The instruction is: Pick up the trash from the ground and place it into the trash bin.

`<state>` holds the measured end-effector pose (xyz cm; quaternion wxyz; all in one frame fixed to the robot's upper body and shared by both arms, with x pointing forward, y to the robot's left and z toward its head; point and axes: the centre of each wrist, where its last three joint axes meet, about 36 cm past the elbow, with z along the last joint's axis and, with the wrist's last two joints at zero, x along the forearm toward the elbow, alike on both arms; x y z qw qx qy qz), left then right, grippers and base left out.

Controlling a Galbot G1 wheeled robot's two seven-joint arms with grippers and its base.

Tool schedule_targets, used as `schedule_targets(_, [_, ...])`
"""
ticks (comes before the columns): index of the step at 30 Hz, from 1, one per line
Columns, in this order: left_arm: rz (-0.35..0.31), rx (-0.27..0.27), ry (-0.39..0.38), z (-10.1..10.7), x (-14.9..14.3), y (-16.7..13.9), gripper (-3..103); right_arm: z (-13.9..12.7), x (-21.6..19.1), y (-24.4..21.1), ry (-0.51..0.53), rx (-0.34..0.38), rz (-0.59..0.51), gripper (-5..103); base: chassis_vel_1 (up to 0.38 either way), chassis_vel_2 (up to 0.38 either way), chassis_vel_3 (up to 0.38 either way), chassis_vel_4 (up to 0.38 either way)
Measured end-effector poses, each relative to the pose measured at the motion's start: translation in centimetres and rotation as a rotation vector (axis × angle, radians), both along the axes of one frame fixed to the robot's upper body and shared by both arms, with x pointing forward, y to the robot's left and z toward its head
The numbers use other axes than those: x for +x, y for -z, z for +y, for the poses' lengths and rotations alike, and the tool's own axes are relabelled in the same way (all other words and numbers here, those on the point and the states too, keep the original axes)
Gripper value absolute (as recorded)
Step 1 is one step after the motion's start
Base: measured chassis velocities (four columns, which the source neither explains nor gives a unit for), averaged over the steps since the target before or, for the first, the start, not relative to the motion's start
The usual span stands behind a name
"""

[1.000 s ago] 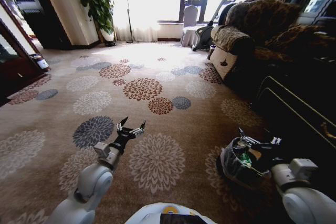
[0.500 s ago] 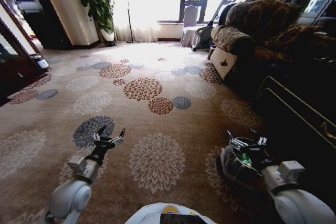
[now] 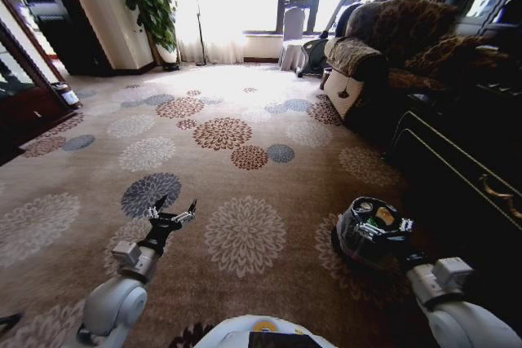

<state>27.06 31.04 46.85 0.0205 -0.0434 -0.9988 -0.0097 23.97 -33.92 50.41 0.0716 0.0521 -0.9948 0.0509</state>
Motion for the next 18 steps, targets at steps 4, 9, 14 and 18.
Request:
schedule_targets(4, [-0.001,-0.005,0.003,-0.6,-0.1,-0.1,100,0.0,-0.1,0.1,0.001,0.005,0.0,100,0.229,-0.215,-0.22,0.206])
schedule_targets(9, [0.007,-0.004,0.002,-1.1,-0.4,0.1,100,-0.1,-0.1,0.1,0.002,0.009,0.003,100,0.188,-0.218,-0.206,0.2])
schedule_targets(14, [0.011,0.008,-0.002,-1.2,-0.5,0.3,100,-0.5,-0.2,0.5,0.016,0.007,0.003,100,0.173,-0.236,-0.161,0.206])
schedule_targets(18, [0.019,0.016,-0.001,-1.5,-0.4,0.1,100,-1.2,-0.4,1.2,0.04,0.004,-0.014,100,0.188,-0.213,-0.182,0.202])
